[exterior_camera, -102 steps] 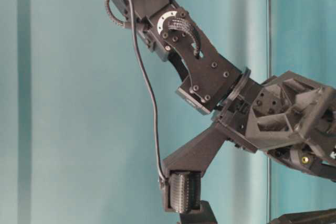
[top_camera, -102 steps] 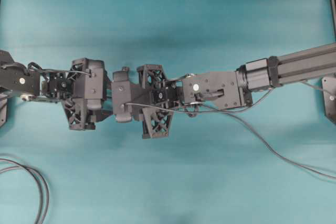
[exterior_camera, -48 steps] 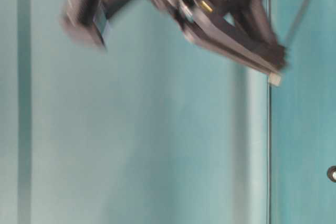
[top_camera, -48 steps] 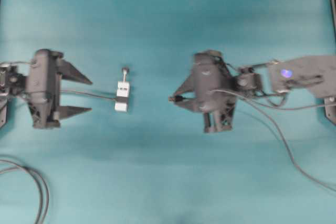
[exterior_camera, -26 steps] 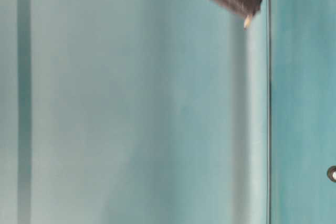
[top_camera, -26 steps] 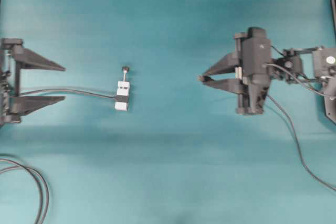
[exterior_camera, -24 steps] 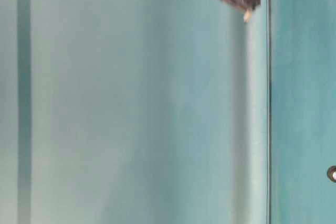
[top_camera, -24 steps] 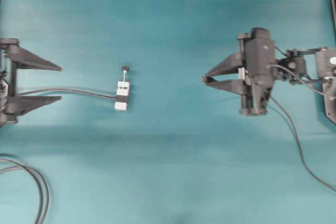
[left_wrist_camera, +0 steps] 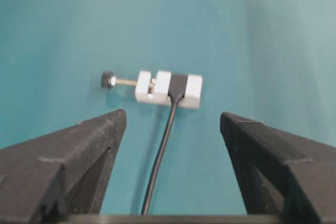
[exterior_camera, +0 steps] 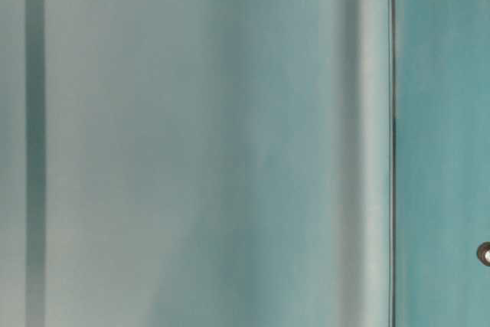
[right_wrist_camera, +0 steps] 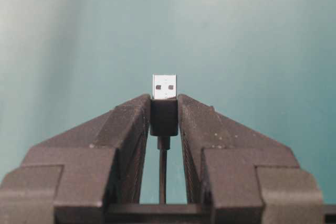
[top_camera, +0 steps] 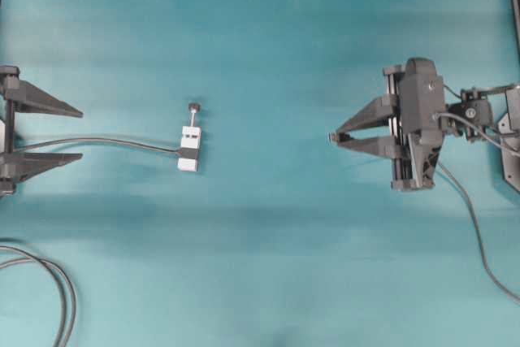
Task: Insert the USB cable into the female connector supported by the left arm.
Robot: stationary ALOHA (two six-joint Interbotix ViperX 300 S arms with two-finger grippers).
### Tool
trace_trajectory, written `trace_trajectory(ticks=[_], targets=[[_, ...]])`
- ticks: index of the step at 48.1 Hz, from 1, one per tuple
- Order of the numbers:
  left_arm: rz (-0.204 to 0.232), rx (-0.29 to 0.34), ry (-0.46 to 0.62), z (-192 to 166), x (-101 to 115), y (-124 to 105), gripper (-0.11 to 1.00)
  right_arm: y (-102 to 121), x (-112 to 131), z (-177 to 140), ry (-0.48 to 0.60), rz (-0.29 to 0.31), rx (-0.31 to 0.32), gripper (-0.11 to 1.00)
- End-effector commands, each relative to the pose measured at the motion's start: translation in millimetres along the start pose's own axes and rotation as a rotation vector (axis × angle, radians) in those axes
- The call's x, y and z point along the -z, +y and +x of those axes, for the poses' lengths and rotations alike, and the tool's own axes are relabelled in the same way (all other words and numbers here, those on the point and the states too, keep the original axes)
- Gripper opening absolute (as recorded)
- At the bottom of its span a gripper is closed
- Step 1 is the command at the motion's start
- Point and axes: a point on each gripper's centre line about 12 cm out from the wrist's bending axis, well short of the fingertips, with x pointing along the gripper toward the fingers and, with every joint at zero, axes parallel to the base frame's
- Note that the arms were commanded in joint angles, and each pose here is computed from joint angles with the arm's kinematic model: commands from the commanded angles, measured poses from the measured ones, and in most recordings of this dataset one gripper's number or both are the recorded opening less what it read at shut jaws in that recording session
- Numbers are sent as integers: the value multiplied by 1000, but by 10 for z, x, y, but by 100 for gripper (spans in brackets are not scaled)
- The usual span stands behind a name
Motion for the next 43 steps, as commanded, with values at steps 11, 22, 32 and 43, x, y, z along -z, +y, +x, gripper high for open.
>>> trace_trajectory(ticks=[11, 22, 32, 43], targets=[[5, -18, -269, -42, -255, 20, 85, 17, 56, -21, 83, -5, -2, 21], [-6, -19, -256, -44, 78, 13, 85, 28, 267, -63, 148, -5, -4, 21], [-8, -15, -214, -36, 176, 7, 85, 61, 386, -89, 213, -13, -13, 21], [-7, -14, -132, -31, 377, 2, 85, 72, 403, -94, 220, -14, -17, 21]])
